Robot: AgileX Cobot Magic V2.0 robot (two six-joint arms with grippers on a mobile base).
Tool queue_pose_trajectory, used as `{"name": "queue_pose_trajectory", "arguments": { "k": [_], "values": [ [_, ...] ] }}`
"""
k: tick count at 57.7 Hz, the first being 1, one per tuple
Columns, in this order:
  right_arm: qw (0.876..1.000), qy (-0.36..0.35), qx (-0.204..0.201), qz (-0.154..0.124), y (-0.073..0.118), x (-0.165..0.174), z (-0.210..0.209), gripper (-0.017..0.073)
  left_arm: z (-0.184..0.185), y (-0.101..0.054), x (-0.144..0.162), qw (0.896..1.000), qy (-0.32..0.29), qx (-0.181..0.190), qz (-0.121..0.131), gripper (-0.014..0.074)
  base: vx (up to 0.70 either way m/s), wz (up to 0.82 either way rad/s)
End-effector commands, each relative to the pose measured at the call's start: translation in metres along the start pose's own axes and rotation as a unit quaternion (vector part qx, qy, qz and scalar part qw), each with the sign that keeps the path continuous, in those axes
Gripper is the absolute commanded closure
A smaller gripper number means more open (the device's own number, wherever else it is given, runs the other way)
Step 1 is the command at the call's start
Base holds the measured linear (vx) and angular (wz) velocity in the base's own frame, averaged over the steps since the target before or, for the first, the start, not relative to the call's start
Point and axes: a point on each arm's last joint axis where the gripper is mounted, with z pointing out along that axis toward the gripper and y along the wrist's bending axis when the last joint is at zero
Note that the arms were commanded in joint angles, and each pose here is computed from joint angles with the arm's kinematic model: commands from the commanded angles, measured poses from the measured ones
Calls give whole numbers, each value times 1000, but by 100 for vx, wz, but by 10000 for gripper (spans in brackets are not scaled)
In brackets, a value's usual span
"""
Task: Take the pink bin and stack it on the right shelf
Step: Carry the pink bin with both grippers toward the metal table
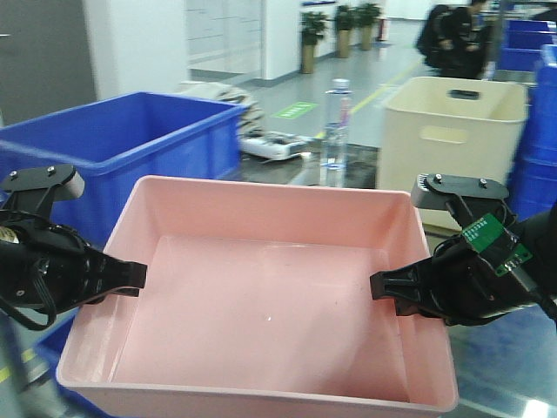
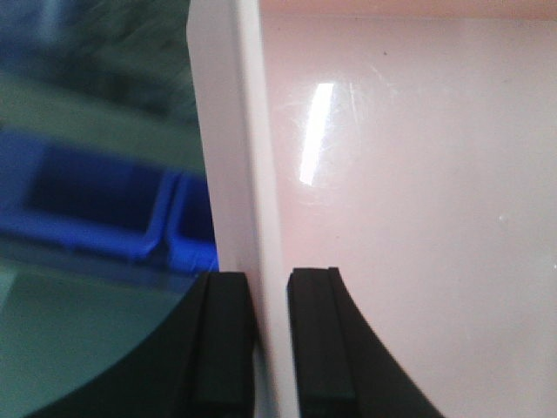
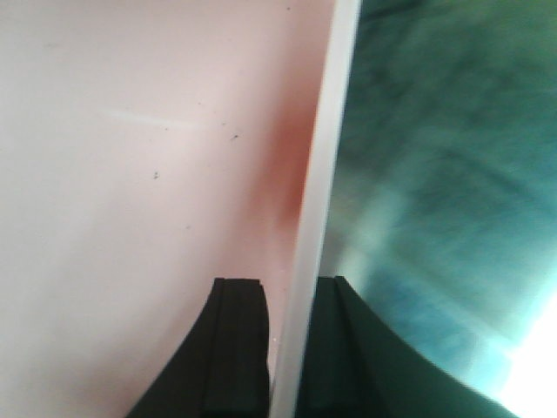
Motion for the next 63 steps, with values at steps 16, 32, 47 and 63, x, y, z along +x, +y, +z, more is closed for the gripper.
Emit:
{"name": "queue_pose_trajectory", "arguments": {
  "k": [16,32,47,63],
  "values": [
    [997,-72,-1,-21,-1,-15,-23,568,-21,-6,-16,997,-71,7,5,595,34,-70],
    [997,-72,-1,-21,-1,-15,-23,568,-21,-6,-17,997,-72,7,5,595,26,-59],
    [997,-69,0,-21,-1,-14,-23,568,-20,-6,-17,997,-71,7,5,595,14,-24],
    [997,-70,0,-21,-1,-14,-23,568,-20,-6,-16,997,-71,7,5,595,4,-7]
  ]
}}
